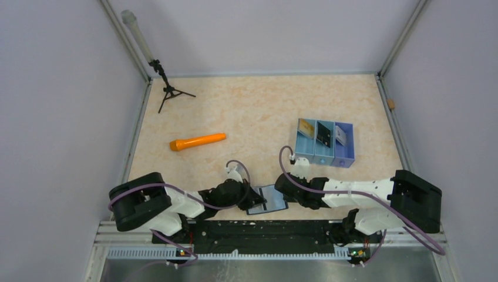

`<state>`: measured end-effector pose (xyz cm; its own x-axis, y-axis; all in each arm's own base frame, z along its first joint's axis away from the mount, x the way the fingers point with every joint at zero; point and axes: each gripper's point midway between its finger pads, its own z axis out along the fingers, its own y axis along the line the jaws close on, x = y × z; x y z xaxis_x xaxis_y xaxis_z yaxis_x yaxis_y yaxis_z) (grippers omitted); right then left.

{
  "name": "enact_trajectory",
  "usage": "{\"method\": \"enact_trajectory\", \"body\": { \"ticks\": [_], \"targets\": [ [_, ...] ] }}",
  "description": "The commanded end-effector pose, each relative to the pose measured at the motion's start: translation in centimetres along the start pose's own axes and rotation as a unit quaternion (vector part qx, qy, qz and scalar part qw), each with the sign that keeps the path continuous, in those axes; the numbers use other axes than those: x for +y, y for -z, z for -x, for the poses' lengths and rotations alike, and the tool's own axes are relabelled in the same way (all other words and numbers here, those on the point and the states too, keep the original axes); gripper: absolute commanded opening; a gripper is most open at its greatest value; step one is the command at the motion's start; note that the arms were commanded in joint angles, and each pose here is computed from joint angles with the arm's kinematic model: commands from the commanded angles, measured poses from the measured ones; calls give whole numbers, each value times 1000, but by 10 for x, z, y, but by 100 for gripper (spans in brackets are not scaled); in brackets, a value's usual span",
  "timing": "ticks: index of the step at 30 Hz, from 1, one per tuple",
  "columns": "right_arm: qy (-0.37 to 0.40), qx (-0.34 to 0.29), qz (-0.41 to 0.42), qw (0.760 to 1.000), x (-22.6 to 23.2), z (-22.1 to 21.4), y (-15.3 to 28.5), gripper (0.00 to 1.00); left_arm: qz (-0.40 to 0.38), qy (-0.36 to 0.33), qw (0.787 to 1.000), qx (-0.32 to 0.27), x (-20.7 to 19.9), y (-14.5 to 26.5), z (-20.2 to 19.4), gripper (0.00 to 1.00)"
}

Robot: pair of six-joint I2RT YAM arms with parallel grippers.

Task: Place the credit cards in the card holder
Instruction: Insert the credit card into the card holder.

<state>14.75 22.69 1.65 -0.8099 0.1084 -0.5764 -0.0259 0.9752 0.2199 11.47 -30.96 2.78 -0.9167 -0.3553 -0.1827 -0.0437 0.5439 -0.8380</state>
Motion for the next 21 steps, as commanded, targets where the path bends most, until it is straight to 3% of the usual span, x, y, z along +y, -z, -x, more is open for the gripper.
{"method": "enact_trajectory", "body": {
  "ticks": [1, 4, 11, 17, 21],
  "targets": [
    [30, 50, -37, 998, -23, -31, -4, 0, 79, -26, 996, 6, 35, 4, -4, 2],
    [30, 47, -40, 998, -26, -30, -3, 0, 104, -32, 994, 2, 38, 7, -1, 18],
    [30, 38, -47, 998, -31, -27, -1, 0, 146, -48, 988, -4, 42, 15, 5, 39],
    [31, 35, -53, 997, -35, -26, 0, 0, 175, -70, 982, -14, 39, 23, 14, 52],
    [31, 31, -52, 998, -35, -24, 1, 0, 200, -84, 976, -13, 42, 31, 17, 56]
  ]
}}
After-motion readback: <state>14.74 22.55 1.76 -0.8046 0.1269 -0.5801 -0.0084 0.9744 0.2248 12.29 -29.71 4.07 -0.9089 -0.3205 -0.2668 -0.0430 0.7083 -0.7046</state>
